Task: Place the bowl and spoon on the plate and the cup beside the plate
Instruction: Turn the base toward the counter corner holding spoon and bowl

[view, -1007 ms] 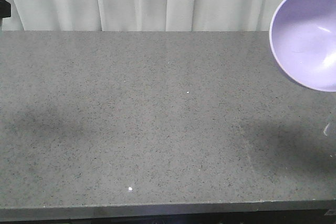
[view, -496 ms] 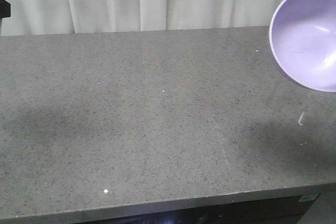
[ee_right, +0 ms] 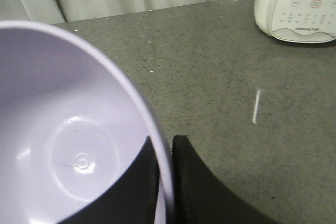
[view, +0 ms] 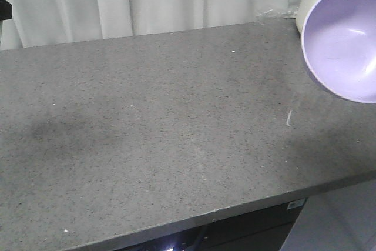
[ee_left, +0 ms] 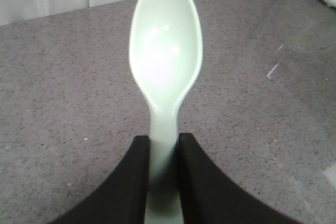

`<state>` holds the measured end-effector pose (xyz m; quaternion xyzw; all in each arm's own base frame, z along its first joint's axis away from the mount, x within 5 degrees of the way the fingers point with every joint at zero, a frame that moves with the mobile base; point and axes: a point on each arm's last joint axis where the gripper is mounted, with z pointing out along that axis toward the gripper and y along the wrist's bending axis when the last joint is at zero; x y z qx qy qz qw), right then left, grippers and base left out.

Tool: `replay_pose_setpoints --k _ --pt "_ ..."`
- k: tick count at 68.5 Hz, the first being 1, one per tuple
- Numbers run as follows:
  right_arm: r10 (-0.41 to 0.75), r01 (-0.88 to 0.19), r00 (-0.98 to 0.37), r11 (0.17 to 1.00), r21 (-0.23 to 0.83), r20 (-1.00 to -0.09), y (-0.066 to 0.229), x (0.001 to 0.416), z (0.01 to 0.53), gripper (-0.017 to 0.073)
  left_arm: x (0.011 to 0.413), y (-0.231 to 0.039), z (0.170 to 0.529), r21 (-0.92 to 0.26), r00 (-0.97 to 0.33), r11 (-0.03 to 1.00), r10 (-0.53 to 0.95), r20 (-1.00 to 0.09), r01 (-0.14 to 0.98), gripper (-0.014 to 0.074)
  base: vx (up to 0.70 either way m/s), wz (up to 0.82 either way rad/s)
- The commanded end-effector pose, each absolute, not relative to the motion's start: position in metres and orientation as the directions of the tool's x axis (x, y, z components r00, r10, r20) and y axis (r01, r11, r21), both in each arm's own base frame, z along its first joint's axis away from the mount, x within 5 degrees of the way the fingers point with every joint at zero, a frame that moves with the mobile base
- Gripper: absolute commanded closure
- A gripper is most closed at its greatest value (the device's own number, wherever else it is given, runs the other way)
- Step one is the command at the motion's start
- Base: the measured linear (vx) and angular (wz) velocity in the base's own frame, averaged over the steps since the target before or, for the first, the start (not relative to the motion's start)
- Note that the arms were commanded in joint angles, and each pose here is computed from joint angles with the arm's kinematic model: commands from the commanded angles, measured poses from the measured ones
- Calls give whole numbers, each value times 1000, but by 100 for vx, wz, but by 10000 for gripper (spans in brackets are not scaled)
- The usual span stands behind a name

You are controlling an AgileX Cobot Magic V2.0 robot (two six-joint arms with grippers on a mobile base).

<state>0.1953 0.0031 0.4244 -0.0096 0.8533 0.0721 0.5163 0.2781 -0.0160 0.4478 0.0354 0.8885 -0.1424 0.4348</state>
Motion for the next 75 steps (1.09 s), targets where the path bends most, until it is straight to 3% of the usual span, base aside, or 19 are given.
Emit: replay_pose_setpoints --k 1,75 --pt "67 -92 -368 990 108 -927 3 192 441 570 270 -18 467 -232 -534 951 -90 -841 204 601 1 -36" --pt "67 -92 -369 990 108 -927 3 192 441 570 270 -18 467 -232 -534 951 -90 -841 204 601 0 -41"
